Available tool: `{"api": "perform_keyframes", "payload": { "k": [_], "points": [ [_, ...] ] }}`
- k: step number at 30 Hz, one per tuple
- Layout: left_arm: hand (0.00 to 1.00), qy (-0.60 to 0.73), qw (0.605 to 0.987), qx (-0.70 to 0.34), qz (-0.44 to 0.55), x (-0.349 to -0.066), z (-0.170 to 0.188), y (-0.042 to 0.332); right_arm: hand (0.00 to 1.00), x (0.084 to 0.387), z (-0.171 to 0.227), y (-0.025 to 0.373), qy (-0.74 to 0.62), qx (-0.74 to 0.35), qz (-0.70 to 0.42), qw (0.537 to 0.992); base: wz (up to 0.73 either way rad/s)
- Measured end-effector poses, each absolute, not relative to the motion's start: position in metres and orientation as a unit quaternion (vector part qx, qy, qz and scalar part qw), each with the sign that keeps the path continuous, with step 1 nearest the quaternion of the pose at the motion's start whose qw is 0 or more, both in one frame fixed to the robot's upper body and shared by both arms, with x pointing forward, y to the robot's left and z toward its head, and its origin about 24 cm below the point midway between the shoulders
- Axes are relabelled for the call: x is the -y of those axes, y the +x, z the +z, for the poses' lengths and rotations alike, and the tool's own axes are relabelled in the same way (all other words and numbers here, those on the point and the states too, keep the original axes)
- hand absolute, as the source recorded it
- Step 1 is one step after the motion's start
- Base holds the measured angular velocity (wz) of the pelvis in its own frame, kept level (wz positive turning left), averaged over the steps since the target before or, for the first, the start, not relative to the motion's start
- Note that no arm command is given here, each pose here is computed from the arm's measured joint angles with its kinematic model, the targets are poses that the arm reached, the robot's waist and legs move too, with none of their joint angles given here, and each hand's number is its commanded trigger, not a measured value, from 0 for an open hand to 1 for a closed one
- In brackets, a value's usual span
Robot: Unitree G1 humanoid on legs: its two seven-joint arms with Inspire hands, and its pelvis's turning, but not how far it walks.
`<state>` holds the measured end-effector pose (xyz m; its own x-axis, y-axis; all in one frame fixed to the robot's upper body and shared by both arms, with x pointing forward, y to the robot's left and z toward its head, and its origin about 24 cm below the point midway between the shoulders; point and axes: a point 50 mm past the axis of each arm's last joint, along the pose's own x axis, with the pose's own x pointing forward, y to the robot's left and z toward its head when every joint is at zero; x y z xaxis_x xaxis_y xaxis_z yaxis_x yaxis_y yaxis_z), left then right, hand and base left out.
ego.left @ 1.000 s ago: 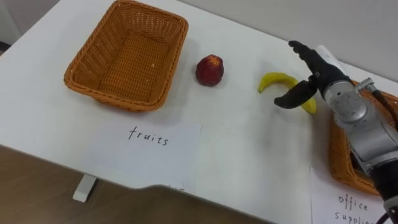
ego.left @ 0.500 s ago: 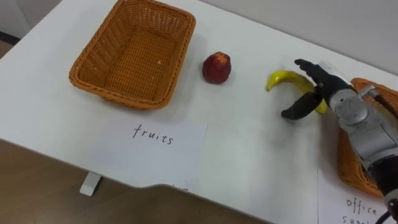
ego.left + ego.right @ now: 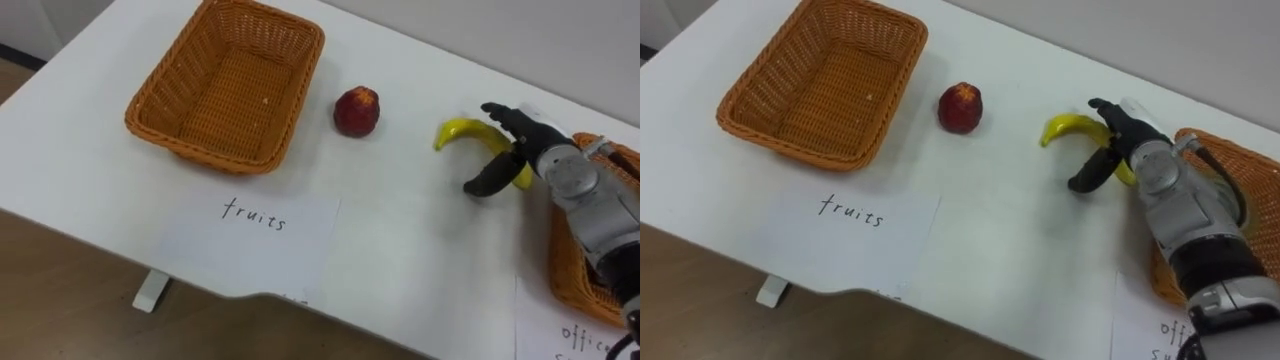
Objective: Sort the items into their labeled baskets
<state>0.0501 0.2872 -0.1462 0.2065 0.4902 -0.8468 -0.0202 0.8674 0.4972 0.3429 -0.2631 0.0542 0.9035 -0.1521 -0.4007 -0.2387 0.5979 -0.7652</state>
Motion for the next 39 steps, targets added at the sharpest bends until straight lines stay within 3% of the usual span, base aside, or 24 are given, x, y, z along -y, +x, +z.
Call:
{"api": "perform_keyframes", "payload": {
  "k": [10, 18, 33, 34, 35, 36, 37, 39],
  "points": [
    [0.00, 0.193, 0.748, -0.612, 0.170, -0.287, -0.146, 0.049, 0.00, 0.265, 0.053, 0.342, -0.456, -0.228, 0.036, 0.859, 0.02],
    [0.00, 0.188, 0.761, -0.600, 0.162, -0.288, -0.145, 0.071, 0.00, 0.273, 0.048, 0.340, -0.479, -0.277, 0.077, 0.829, 0.00],
    [0.00, 0.204, 0.754, -0.605, 0.154, -0.299, -0.141, 0.079, 0.00, 0.288, 0.041, 0.339, -0.482, -0.374, 0.109, 0.784, 0.03],
    [0.00, 0.205, 0.754, -0.605, 0.153, -0.299, -0.141, 0.079, 0.04, 0.288, 0.041, 0.338, -0.484, -0.376, 0.109, 0.783, 0.03],
    [0.00, 0.204, 0.753, -0.606, 0.153, -0.299, -0.141, 0.080, 0.51, 0.289, 0.040, 0.338, -0.486, -0.379, 0.109, 0.780, 0.00],
    [0.00, 0.204, 0.753, -0.607, 0.153, -0.299, -0.141, 0.080, 0.65, 0.289, 0.040, 0.338, -0.487, -0.381, 0.110, 0.778, 0.03],
    [0.00, 0.204, 0.752, -0.607, 0.153, -0.299, -0.141, 0.080, 1.00, 0.289, 0.040, 0.338, -0.487, -0.382, 0.110, 0.778, 0.00],
    [0.00, 0.204, 0.750, -0.610, 0.154, -0.300, -0.141, 0.079, 1.00, 0.289, 0.041, 0.338, -0.490, -0.380, 0.105, 0.777, 0.00]
  ]
}}
